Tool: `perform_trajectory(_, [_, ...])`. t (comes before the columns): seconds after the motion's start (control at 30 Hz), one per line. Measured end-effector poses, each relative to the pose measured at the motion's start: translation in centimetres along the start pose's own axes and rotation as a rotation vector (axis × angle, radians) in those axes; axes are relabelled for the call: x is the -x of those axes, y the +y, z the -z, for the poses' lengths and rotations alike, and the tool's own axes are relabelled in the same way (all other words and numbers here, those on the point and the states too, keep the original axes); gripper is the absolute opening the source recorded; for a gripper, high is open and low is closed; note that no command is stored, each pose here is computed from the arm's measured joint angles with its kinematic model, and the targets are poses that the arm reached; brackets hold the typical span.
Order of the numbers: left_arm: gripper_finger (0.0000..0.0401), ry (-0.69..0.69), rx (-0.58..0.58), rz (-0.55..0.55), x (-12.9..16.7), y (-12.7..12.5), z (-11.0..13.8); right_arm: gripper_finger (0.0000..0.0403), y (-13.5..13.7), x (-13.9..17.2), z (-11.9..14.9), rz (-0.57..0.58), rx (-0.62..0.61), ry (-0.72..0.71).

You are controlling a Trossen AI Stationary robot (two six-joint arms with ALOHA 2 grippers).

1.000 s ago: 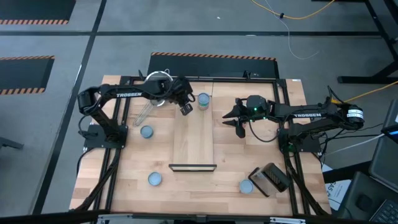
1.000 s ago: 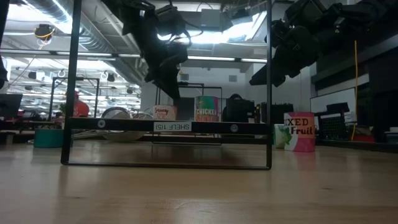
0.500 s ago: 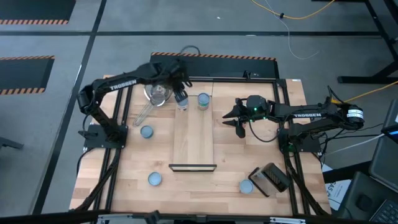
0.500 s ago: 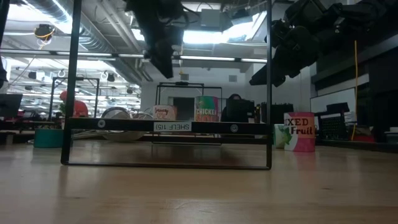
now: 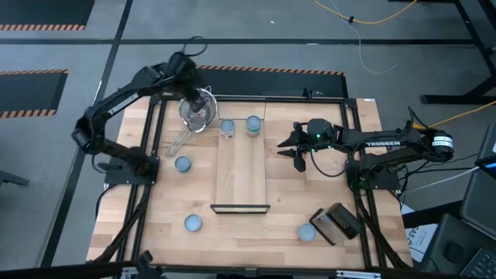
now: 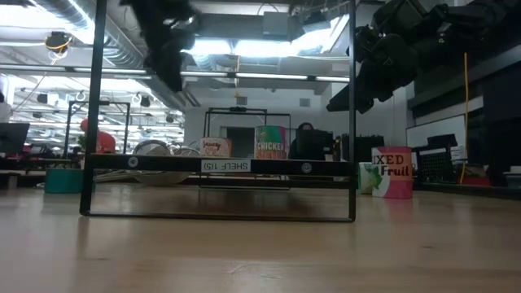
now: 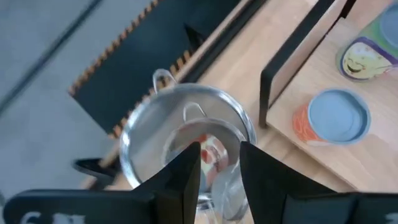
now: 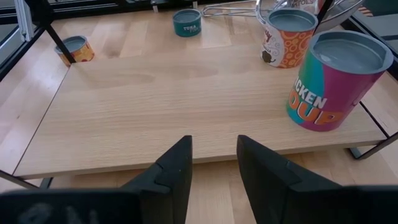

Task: Pick and place cans onto a shelf
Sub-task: Put the canned diced tomatoes on the shelf

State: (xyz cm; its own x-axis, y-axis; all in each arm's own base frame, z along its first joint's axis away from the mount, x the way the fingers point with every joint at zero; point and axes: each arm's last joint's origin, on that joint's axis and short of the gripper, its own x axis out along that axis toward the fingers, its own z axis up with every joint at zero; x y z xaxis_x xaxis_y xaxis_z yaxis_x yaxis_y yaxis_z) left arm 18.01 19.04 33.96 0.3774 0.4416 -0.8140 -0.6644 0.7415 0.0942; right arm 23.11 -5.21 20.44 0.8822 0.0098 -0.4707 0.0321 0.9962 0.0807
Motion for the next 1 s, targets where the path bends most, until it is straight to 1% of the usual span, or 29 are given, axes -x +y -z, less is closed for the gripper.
perform_trajectory(0.1, [0.0105,-0.027,0.051,0.039,-1.1,0.7,2.2,0.0132,0.0,0.0,0.0,0.0,-0.002,0.0])
perform_trajectory(0.2, [0.0105,-0.013,0.087,0.059,-3.0,1.1,4.2,0.0132,0.0,0.0,0.0,0.0,-0.002,0.0])
perform_trajectory(0.4, [0.0105,-0.009,0.171,0.094,-5.9,1.2,6.8,0.0132,0.0,0.0,0.0,0.0,-0.003,0.0])
perform_trajectory(0.47, [0.0105,-0.038,0.198,0.103,-6.7,1.2,7.2,0.0132,0.0,0.0,0.0,0.0,-0.003,0.0])
perform_trajectory(0.63, [0.0106,-0.051,0.27,0.094,-7.7,1.5,8.2,0.0132,0.0,0.0,0.0,0.0,-0.003,0.0])
perform_trajectory(0.73, [0.0106,-0.044,0.284,0.087,-8.0,1.7,8.5,0.0132,0.0,0.0,0.0,0.0,-0.003,0.0])
perform_trajectory(1.0, [0.0106,-0.038,0.317,0.055,-8.3,2.1,8.6,0.0132,0.0,0.0,0.0,0.0,-0.003,0.0])
